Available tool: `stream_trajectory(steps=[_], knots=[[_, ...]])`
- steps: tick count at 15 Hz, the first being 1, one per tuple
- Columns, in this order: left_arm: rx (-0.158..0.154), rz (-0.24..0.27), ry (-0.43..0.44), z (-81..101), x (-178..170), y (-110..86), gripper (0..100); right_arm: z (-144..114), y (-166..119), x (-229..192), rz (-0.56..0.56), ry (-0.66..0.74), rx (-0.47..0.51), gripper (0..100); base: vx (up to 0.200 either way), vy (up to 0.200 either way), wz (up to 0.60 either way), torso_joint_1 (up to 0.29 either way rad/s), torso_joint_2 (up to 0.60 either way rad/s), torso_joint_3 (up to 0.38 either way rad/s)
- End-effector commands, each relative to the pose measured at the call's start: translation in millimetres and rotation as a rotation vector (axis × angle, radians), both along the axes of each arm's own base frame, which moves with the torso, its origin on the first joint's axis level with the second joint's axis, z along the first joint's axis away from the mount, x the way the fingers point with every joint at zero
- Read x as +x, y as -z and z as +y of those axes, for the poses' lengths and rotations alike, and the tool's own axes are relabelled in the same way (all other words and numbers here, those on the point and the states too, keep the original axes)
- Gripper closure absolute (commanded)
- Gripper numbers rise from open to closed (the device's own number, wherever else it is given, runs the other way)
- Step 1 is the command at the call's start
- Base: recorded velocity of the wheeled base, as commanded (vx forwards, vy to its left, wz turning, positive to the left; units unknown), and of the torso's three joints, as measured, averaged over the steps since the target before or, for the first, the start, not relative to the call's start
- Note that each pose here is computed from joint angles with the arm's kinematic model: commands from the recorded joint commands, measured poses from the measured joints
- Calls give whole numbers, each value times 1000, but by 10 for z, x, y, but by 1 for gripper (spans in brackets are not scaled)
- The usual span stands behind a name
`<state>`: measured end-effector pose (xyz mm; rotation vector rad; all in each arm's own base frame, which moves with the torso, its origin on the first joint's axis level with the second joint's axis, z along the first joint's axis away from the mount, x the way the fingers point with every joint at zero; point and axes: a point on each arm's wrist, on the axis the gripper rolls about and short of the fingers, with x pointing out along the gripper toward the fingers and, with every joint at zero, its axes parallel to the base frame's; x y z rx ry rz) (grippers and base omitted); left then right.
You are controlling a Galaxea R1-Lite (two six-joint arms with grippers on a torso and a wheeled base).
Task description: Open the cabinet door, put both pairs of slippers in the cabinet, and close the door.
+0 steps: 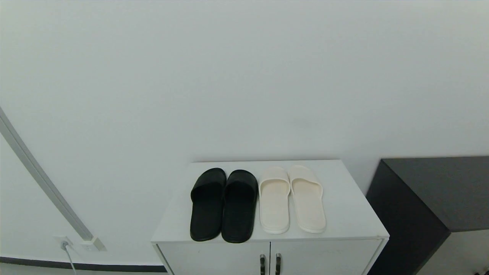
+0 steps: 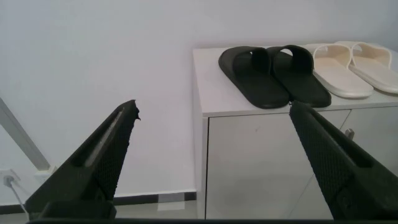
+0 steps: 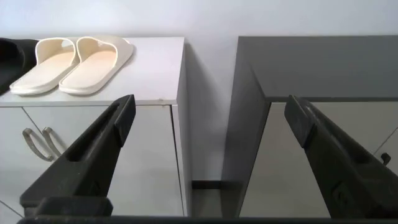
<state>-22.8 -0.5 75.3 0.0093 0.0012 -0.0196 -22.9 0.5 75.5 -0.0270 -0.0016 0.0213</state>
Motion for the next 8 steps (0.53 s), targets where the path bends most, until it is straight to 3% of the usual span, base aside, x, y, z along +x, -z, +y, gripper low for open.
stream_trajectory(steps=[1,2,3,4,8], knots=[[0,0,0,0,0,0,0,0,-2,1,0,0,-1,0,0,0,0,0,0,0],[1,0,0,0,0,0,0,-3,-87,-15,-45,12,7,0,0,0,0,0,0,0],[1,0,0,0,0,0,0,-2,-581,-98,-162,15,40,0,0,0,0,0,0,0],[1,0,0,0,0,0,0,1,-840,-54,-121,3,45,0,0,0,0,0,0,0],[9,0,0,0,0,0,0,34,-645,270,179,-148,41,0,0,0,0,0,0,0]])
